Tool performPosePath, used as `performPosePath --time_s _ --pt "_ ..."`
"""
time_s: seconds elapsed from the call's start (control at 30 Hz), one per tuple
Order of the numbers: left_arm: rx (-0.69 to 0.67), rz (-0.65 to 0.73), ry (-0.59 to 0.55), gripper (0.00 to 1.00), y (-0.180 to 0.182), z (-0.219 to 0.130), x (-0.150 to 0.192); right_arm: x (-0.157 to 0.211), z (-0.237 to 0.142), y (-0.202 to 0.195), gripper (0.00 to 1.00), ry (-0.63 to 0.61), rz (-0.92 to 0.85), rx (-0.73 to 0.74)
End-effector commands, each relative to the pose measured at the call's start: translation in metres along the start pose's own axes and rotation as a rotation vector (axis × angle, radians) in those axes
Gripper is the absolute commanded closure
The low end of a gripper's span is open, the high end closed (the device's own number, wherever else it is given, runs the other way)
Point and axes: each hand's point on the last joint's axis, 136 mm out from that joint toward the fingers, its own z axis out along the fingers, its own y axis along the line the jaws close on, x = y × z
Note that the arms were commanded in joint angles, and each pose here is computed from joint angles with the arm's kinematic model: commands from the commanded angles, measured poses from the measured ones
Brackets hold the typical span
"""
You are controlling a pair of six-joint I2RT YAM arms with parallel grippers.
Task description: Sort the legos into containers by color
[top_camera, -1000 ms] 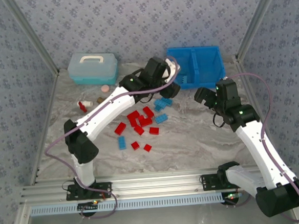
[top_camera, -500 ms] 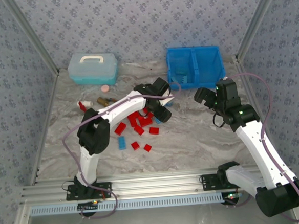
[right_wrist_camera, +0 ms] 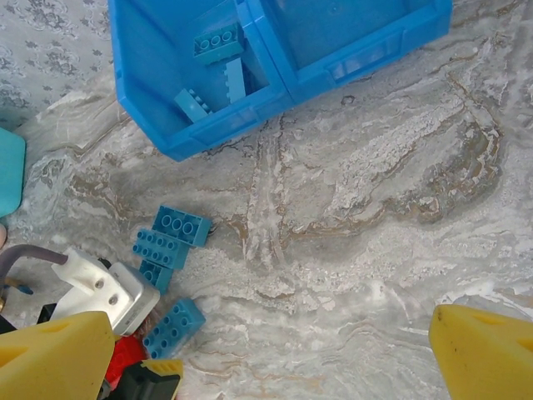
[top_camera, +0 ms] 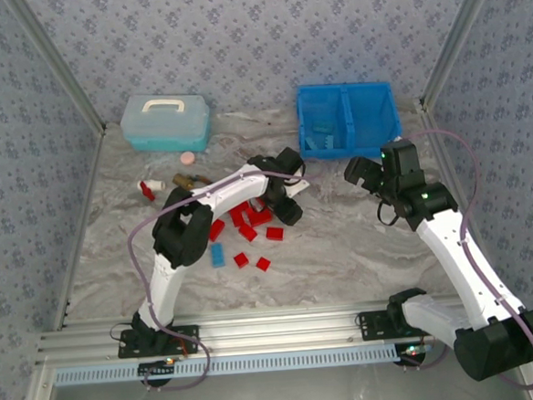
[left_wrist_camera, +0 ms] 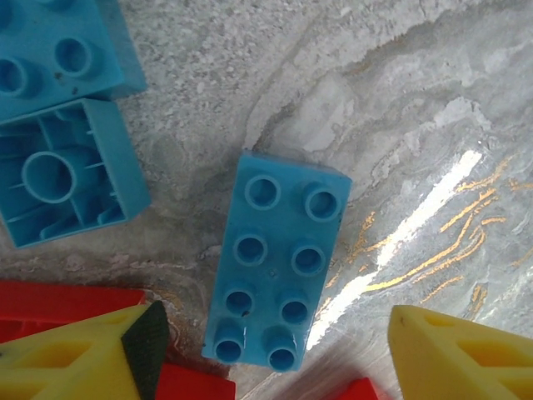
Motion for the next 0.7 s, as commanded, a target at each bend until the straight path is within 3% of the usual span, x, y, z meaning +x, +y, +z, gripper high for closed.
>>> performPosePath --time_s 0.0,0.43,0.67 --pt "0.029 0.018 0.009 0.32 -0.008 0.010 0.001 -0.006 -0.003 0.003 0.00 -0.016 0.003 -0.016" --pt "-0.010 0.031 0.005 0.54 -0.010 0.023 -0.001 -0.006 -0.007 0.002 0.00 -0.014 0.005 -0.013" --pt "-0.014 0.014 -0.187 0.62 -0.014 -0.034 -0.042 -0.006 -0.008 0.003 0.00 -0.015 0.016 -0.015"
